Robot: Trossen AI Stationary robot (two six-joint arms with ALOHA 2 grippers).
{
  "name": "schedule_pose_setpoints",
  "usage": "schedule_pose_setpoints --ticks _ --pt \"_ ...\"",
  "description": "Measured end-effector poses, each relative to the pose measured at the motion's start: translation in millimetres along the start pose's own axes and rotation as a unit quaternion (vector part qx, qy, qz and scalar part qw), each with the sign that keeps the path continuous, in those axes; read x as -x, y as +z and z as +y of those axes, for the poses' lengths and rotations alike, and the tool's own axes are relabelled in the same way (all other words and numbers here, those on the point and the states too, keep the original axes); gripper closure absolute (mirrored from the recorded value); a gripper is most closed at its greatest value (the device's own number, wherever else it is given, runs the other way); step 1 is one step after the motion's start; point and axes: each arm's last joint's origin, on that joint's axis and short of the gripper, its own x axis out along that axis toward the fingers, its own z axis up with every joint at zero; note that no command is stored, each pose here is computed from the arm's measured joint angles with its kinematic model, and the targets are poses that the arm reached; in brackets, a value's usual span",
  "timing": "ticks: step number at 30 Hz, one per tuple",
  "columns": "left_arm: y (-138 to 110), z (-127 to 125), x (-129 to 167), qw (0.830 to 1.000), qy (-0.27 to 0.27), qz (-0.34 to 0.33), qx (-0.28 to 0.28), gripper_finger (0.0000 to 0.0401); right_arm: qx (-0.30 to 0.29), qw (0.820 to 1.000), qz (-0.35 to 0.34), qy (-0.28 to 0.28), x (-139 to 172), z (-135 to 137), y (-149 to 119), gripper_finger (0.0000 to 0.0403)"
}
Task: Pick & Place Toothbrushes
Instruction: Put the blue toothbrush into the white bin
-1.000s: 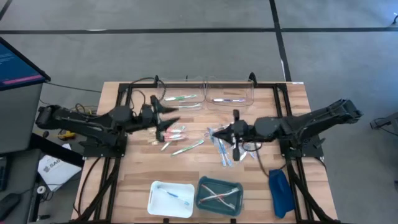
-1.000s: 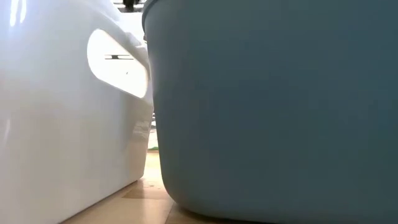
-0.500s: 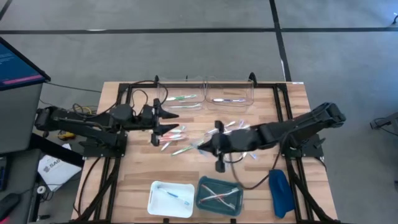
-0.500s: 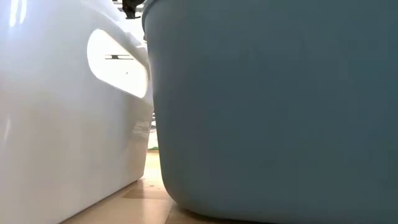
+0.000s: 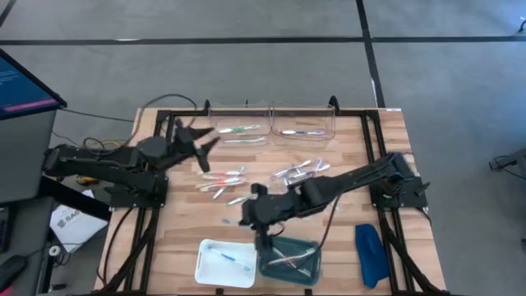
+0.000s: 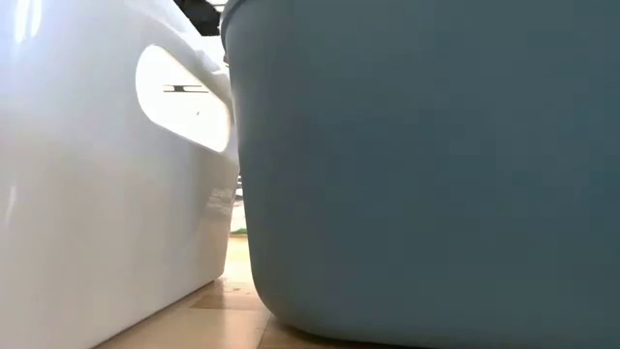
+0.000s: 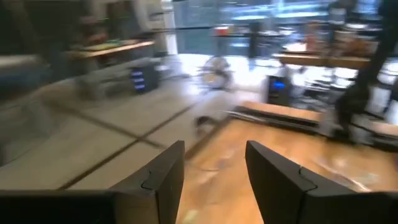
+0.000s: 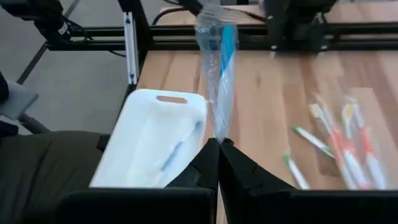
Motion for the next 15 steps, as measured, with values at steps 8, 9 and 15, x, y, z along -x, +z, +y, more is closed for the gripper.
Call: schedule_pose_setpoints --ticks 8,9,15 --pt "2 17 29 0.998 0.011 0.003 0.057 0.0238 -0.052 0.997 0.047 -0.017 -39 4 14 0.0403" --pt "3 17 31 0.998 0.006 0.002 0.058 0.0238 -0.058 0.997 0.044 -0.015 -43 5 16 0.0403" --pt "3 13 34 0.997 -0.014 0.001 0.073 0.0238 -0.091 0.995 0.042 0.006 -77 12 12 0.0403"
